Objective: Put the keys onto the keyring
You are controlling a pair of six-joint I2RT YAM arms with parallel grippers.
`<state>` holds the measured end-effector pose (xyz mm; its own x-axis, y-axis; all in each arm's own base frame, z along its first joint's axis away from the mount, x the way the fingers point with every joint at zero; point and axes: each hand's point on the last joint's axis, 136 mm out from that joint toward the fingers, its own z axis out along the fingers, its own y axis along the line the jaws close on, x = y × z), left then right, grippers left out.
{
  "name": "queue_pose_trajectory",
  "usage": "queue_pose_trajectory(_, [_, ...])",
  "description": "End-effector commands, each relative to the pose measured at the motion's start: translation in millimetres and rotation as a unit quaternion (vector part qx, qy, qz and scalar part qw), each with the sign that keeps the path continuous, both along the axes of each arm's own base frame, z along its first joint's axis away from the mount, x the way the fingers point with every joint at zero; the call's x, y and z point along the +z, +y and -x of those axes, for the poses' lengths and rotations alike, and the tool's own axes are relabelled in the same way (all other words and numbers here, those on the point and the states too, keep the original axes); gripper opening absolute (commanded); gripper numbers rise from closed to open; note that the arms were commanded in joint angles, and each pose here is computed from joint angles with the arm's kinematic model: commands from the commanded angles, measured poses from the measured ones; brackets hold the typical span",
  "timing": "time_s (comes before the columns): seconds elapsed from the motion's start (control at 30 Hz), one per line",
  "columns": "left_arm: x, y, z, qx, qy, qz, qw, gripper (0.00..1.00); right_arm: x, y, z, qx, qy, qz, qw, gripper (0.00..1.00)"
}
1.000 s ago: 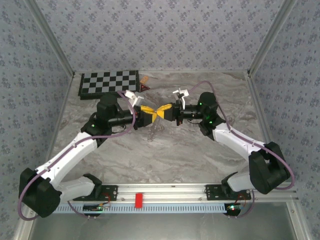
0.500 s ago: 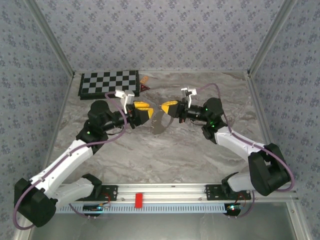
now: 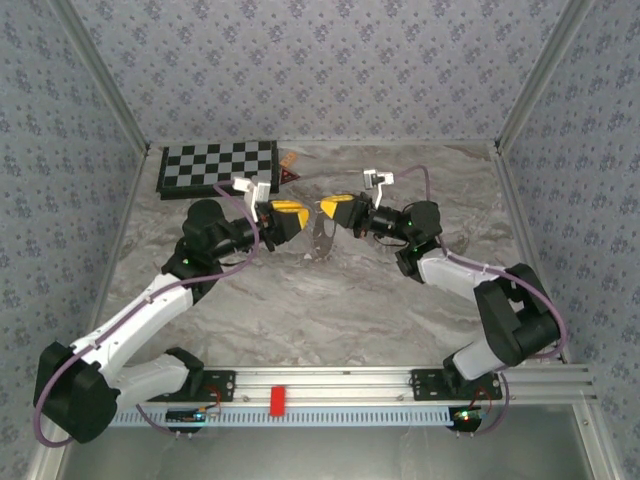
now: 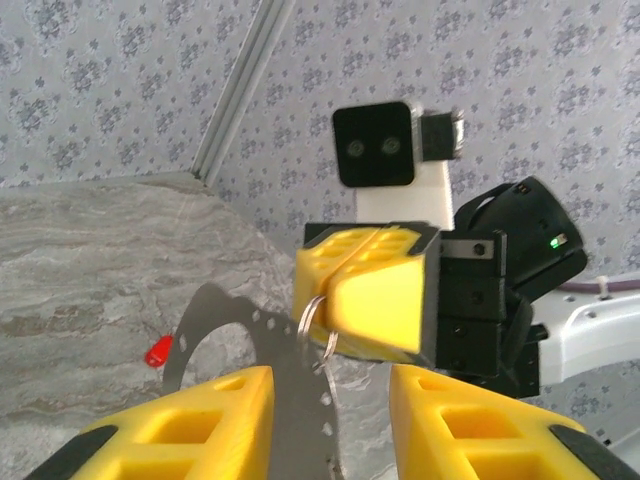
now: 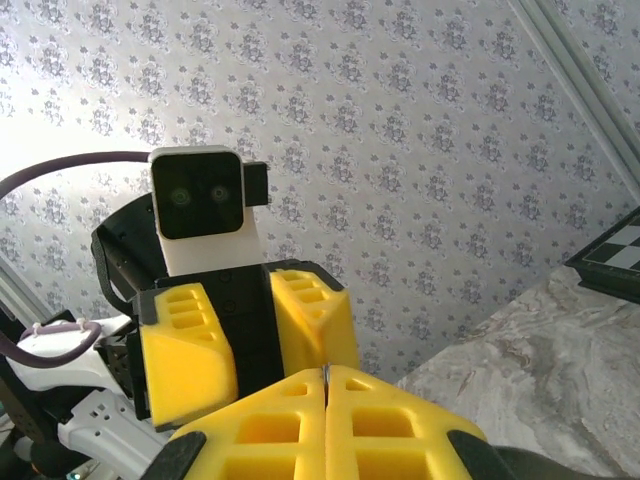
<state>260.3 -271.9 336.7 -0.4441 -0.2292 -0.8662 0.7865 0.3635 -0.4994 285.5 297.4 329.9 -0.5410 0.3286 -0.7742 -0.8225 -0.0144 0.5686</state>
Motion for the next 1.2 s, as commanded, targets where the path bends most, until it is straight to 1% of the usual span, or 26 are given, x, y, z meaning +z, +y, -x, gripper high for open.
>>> queue_pose_trajectory(0.0, [19, -4, 5, -0.016, -0.026, 0.022, 0.999, 0.33, 27, -2, 7, 0.007, -0.036, -0.035, 0.999, 0.00])
queue_pose_trajectory(0.13, [15, -6, 2, -0.017, -0.022, 0.022, 0.999, 0.31, 28, -1, 8, 0.008, -0.037, -0.036, 0.999, 0.00])
queue_pose_trajectory(0.4, [11, -11, -4, -0.019, -0.016, 0.022, 0.999, 0.31, 26, 0, 9, 0.009, -0.035, -0.035, 0.999, 0.00])
queue_pose_trajectory(0.7, [17, 1, 0, 0.007, -0.031, 0.012, 0.999, 0.31, 20, -2, 5, -0.007, -0.034, -0.029, 0.999, 0.00])
queue_pose_trajectory(0.93, [16, -7, 2, -0.017, -0.024, 0.017, 0.999, 0.31, 21, -2, 5, -0.008, -0.035, -0.029, 0.999, 0.00])
queue_pose_trajectory(1.17, [16, -12, 0, -0.022, -0.023, 0.018, 0.999, 0.31, 20, -1, 7, -0.005, -0.035, -0.029, 0.999, 0.00])
